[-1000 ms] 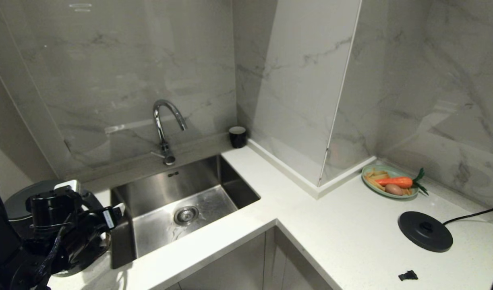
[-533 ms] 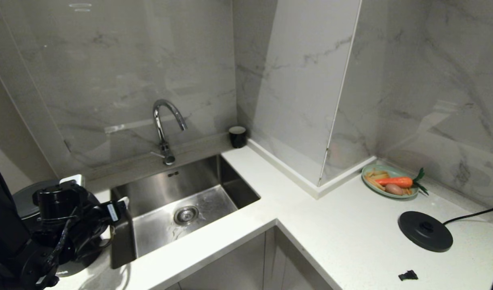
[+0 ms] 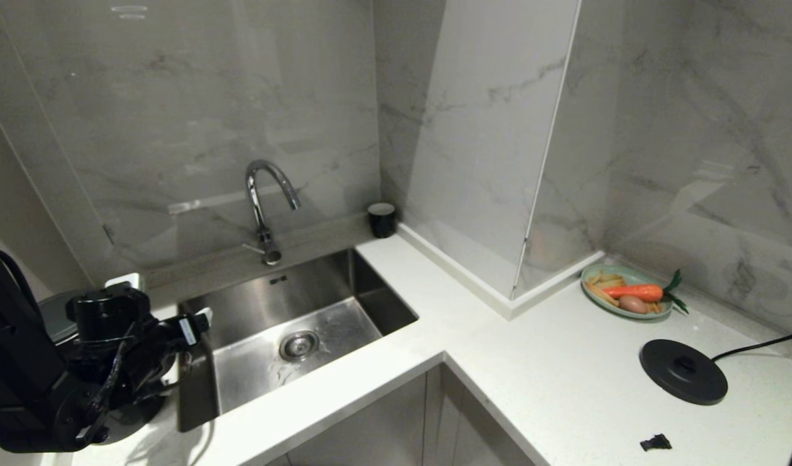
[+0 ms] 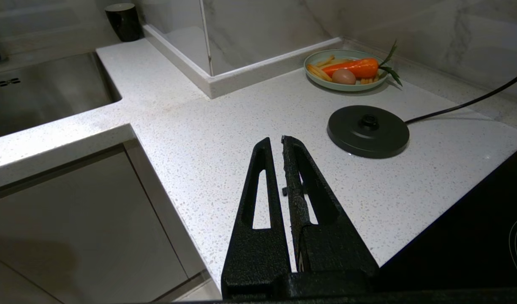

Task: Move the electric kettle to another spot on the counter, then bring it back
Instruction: Grab the kettle

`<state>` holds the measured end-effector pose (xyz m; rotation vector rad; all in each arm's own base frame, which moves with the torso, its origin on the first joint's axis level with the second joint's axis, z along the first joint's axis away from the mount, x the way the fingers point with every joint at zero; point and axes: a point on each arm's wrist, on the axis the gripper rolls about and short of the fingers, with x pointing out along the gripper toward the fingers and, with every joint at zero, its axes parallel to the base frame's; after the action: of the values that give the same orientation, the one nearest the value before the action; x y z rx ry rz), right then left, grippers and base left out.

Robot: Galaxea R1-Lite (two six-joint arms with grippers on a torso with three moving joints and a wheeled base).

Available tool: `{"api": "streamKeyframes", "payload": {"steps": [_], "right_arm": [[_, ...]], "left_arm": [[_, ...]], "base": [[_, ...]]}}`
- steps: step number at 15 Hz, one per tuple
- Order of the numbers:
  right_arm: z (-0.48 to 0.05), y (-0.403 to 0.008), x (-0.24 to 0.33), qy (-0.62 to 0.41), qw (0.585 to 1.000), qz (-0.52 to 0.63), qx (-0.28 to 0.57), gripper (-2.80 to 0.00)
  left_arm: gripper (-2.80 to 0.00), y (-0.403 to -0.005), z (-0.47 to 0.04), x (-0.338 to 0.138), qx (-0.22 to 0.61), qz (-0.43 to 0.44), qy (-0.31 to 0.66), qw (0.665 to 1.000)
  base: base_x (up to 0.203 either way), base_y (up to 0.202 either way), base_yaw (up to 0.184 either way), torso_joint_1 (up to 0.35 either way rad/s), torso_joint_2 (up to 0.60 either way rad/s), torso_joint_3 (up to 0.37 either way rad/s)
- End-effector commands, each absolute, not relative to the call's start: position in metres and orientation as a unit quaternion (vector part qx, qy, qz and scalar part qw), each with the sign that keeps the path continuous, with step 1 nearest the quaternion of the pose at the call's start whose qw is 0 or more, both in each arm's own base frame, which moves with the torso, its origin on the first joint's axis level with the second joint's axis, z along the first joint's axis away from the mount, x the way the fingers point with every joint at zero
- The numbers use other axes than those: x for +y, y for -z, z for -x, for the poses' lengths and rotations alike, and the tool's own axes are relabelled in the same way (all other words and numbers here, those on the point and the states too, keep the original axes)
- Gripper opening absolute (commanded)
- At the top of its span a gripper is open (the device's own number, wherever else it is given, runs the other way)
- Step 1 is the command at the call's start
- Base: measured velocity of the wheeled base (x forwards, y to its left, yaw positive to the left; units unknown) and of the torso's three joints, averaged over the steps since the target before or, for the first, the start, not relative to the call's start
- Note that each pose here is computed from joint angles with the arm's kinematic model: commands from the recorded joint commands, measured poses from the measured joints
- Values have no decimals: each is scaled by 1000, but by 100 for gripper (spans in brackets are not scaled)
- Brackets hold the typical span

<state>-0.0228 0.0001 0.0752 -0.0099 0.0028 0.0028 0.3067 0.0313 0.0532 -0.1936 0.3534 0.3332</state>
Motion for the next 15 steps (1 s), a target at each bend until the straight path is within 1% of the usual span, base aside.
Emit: {"api": "streamKeyframes", "payload": {"steps": [1,15], "right_arm": [[23,-75,0,-2,1000,5,2,-280],[23,-75,0,-2,1000,5,2,-280]], "left_arm": [[0,-54,-314,33,164,97,-167,967],[0,-54,-321,45,158,87,-182,967]], "base": [[0,0,0,0,0,0],[0,0,0,0,0,0]]}}
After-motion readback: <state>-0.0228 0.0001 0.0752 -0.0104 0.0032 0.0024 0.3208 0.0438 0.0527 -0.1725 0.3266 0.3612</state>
